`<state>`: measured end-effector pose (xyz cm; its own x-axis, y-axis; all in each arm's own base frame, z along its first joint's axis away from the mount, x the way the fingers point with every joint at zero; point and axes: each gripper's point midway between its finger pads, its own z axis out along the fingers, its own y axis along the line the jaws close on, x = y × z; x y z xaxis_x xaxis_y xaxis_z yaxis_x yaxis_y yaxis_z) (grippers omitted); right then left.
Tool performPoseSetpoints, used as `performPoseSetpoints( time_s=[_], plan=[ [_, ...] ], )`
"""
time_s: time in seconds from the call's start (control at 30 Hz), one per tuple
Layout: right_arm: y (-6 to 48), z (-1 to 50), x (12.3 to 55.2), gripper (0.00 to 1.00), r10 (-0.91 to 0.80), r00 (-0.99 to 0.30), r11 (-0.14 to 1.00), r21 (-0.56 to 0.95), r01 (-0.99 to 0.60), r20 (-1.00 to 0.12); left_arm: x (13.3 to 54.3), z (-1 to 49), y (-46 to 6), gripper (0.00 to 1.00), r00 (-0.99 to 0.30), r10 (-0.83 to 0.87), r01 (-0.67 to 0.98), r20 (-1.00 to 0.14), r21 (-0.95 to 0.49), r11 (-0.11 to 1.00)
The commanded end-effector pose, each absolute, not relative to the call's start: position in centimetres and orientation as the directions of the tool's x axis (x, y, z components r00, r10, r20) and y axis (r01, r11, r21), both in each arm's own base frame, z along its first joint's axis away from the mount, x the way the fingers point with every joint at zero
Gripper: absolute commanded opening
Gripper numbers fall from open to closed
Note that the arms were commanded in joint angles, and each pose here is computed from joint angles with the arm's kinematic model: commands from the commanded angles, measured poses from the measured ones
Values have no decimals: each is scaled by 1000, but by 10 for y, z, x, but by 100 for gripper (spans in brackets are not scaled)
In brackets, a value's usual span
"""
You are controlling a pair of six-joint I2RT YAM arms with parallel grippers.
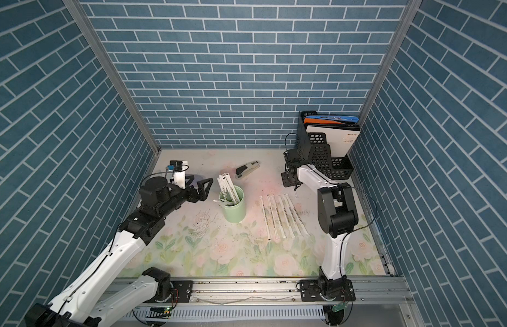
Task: Take the straws out of the storage container
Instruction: Place the straw at the center of the board.
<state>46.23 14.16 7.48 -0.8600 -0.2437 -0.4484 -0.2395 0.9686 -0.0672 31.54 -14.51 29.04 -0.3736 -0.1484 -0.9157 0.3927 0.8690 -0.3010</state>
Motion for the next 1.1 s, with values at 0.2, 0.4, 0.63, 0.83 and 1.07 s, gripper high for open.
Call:
performPoseSetpoints(
  time_s=[0.2,0.4,0.63,0.83,1.07],
  plan=[
    [147,57,489,41,-228,-852,966,-1,-258,-470,318,290,-146,100,-380,-138,390,-915,-293,873],
    [145,47,491,39,-220,-860,967,13,-254,-460,318,289,-145,100,-381,-137,386,-914,-292,875],
    [139,39,490,36,-213,-869,969,15,-245,-446,318,290,-145,100,-378,-137,385,-916,-290,876],
    [136,34,489,36,-206,-875,971,19,-238,-438,318,290,-145,100,-378,-136,387,-916,-290,875],
    [135,21,488,35,-189,-886,972,47,-229,-424,318,290,-145,100,-378,-137,387,-916,-290,875]
  ],
)
